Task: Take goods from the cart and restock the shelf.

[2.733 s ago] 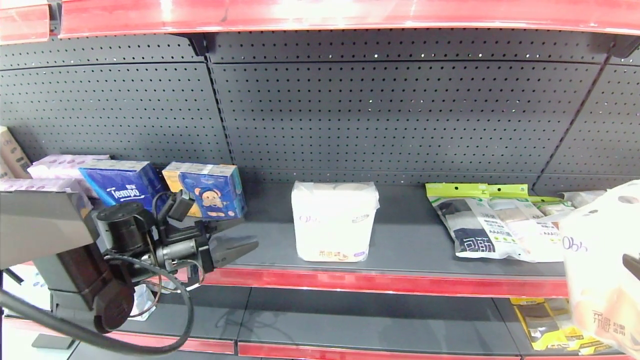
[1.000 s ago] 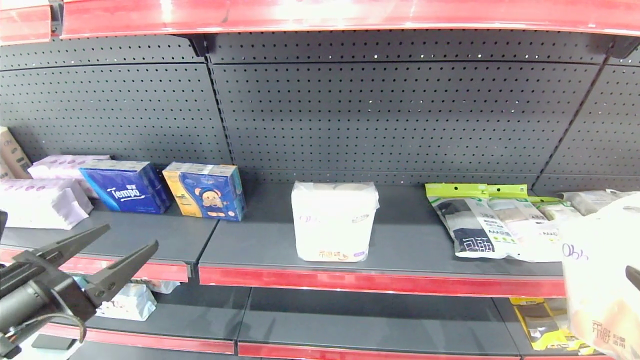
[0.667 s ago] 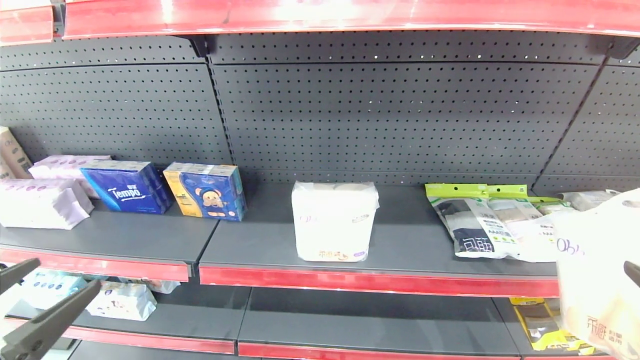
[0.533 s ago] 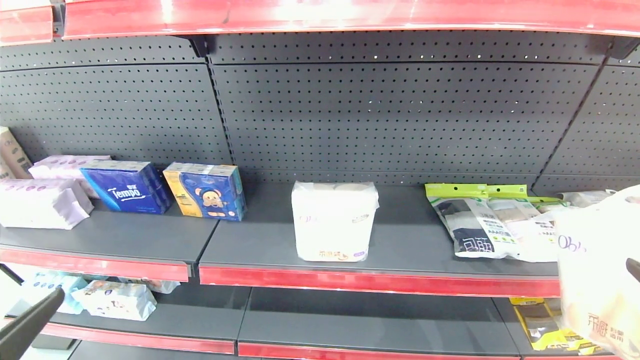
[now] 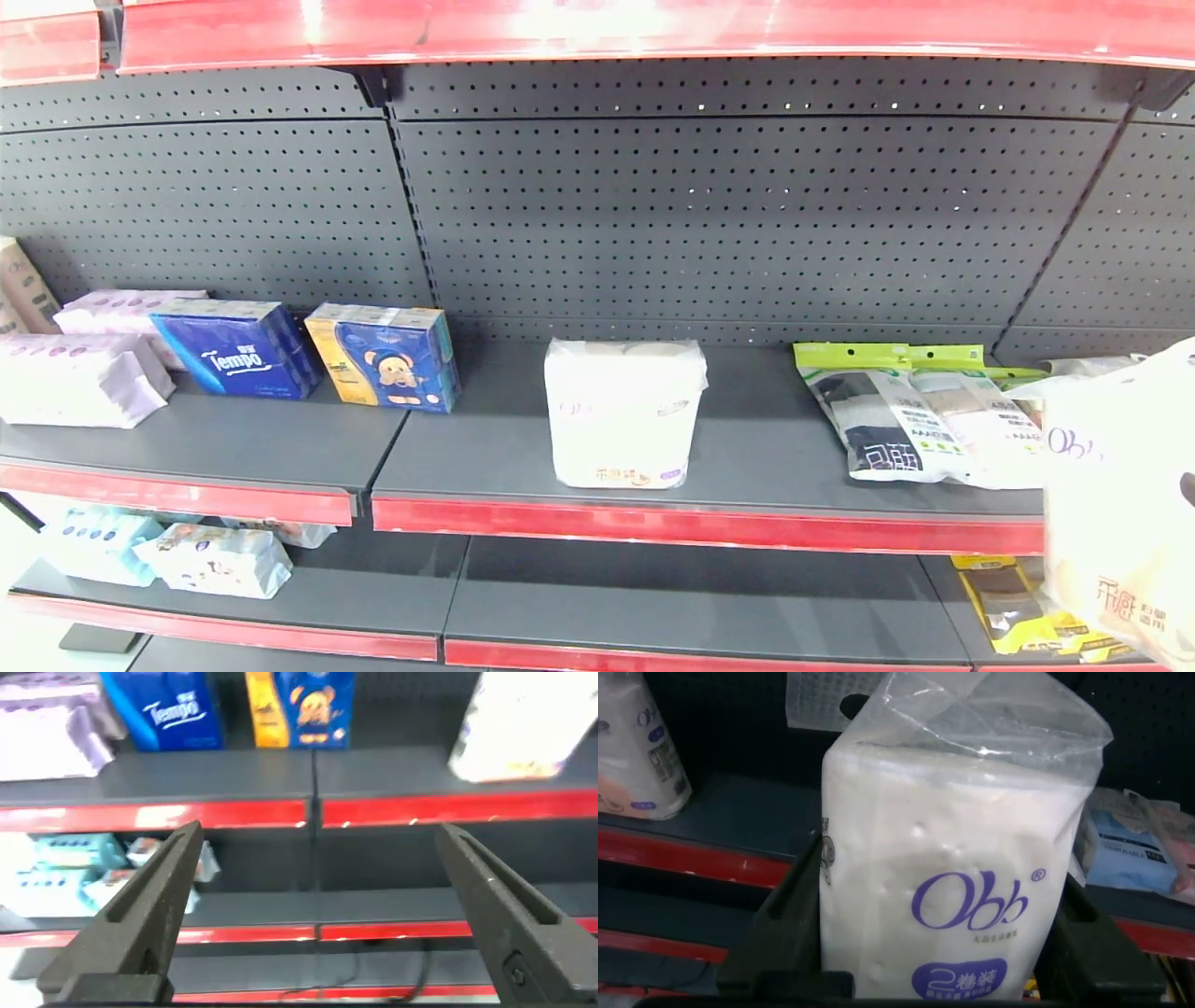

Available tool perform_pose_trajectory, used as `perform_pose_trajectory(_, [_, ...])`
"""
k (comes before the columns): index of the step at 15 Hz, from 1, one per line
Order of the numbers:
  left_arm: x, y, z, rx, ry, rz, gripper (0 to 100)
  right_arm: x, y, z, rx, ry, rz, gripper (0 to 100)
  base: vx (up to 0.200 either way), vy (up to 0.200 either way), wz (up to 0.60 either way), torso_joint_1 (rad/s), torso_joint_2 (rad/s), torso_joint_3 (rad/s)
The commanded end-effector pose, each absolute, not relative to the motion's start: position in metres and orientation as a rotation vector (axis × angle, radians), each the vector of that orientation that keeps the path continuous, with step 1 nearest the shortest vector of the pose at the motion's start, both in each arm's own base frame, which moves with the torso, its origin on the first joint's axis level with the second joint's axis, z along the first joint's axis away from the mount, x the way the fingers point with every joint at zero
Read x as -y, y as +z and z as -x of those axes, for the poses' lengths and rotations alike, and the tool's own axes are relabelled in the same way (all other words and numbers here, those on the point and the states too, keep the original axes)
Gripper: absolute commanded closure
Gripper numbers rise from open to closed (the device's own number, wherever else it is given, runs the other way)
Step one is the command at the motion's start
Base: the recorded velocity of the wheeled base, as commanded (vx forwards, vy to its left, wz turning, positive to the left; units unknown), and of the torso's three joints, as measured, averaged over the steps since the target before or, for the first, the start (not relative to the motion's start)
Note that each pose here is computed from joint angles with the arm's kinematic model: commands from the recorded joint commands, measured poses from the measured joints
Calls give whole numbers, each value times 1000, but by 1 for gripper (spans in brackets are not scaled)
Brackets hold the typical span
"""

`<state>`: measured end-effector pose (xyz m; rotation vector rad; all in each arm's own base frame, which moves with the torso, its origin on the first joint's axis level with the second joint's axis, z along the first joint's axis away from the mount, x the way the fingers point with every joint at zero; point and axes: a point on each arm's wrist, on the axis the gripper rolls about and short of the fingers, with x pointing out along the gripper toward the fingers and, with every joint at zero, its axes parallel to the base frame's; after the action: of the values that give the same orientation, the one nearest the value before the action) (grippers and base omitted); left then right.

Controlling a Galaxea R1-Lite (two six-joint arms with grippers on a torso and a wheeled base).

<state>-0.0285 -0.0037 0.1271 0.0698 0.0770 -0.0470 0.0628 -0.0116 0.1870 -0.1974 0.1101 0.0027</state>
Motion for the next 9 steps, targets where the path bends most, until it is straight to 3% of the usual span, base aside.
perform_pose_trajectory(1, [3,110,29,-41,-19,-85,0,11,188,-62,-106,3,195,100,0,0,0,0,0,0])
perform_pose_trajectory(4, [0,91,21,-48,121,-86,0,11,188,-62,-104,2,180,100,0,0,0,0,0,0])
perform_pose_trajectory(6, [-1,82,18,-61,129,-87,0,11,187,-62,-107,2,177,100,0,0,0,0,0,0])
perform_pose_trajectory(8, [1,81,22,-8,-74,-76,0,12,188,-63,-107,2,176,100,0,0,0,0,0,0])
perform_pose_trajectory(9, [2,77,22,-7,-105,-73,0,12,187,-62,-106,0,166,100,0,0,0,0,0,0])
